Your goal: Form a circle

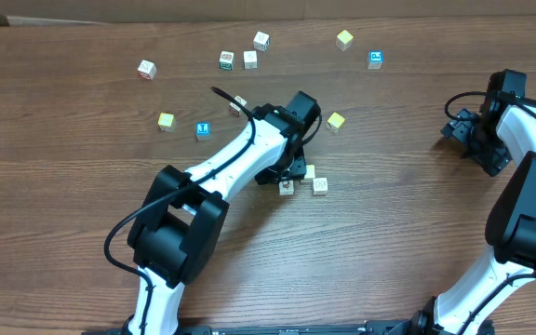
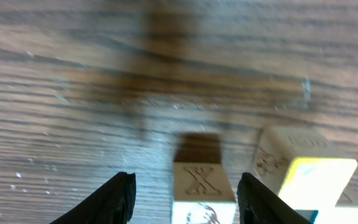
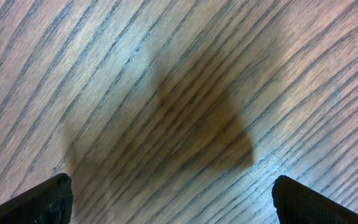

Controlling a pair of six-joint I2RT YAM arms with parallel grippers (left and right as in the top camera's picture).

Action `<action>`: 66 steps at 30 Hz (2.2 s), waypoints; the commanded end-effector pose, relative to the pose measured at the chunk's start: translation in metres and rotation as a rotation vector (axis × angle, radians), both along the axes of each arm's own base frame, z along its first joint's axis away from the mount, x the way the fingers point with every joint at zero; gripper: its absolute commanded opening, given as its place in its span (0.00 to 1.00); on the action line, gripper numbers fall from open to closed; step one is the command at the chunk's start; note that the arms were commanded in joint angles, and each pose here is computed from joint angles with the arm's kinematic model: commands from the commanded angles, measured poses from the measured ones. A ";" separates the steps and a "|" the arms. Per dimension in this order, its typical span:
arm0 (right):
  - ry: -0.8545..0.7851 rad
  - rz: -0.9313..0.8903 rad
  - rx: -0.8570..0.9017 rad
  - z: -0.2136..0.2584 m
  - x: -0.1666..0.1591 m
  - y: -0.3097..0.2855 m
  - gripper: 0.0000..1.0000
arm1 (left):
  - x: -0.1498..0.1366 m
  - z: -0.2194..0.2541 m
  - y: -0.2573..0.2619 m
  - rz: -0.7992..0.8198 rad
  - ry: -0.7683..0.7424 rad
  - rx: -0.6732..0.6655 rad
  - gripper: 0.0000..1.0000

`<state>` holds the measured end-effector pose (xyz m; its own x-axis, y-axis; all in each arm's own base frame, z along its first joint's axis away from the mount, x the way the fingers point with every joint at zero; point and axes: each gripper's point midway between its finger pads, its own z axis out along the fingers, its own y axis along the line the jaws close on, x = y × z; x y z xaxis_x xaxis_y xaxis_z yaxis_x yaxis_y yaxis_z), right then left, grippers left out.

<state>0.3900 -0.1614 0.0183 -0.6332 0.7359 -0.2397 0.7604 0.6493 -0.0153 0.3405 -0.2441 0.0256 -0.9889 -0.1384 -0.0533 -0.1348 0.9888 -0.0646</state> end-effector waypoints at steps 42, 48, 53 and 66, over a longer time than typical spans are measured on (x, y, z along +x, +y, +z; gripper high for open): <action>-0.025 -0.002 -0.011 0.010 0.002 0.000 1.00 | 0.025 0.007 0.022 -0.257 -0.099 0.070 0.04; -0.025 -0.002 -0.011 0.010 0.002 0.000 1.00 | 0.031 0.007 0.021 -0.344 -0.126 0.086 0.04; -0.025 -0.002 -0.011 0.010 0.002 0.000 1.00 | 0.029 0.007 0.022 -0.356 -0.117 0.091 0.04; -0.025 -0.002 -0.011 0.010 0.002 0.000 1.00 | 0.028 0.025 0.023 -0.348 -0.142 0.079 0.04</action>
<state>0.3900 -0.1613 0.0182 -0.6332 0.7359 -0.2396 0.7604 0.6492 -0.0157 0.3644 -0.2245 0.0269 -0.9679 0.2107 -0.1369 0.2099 0.9775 0.0207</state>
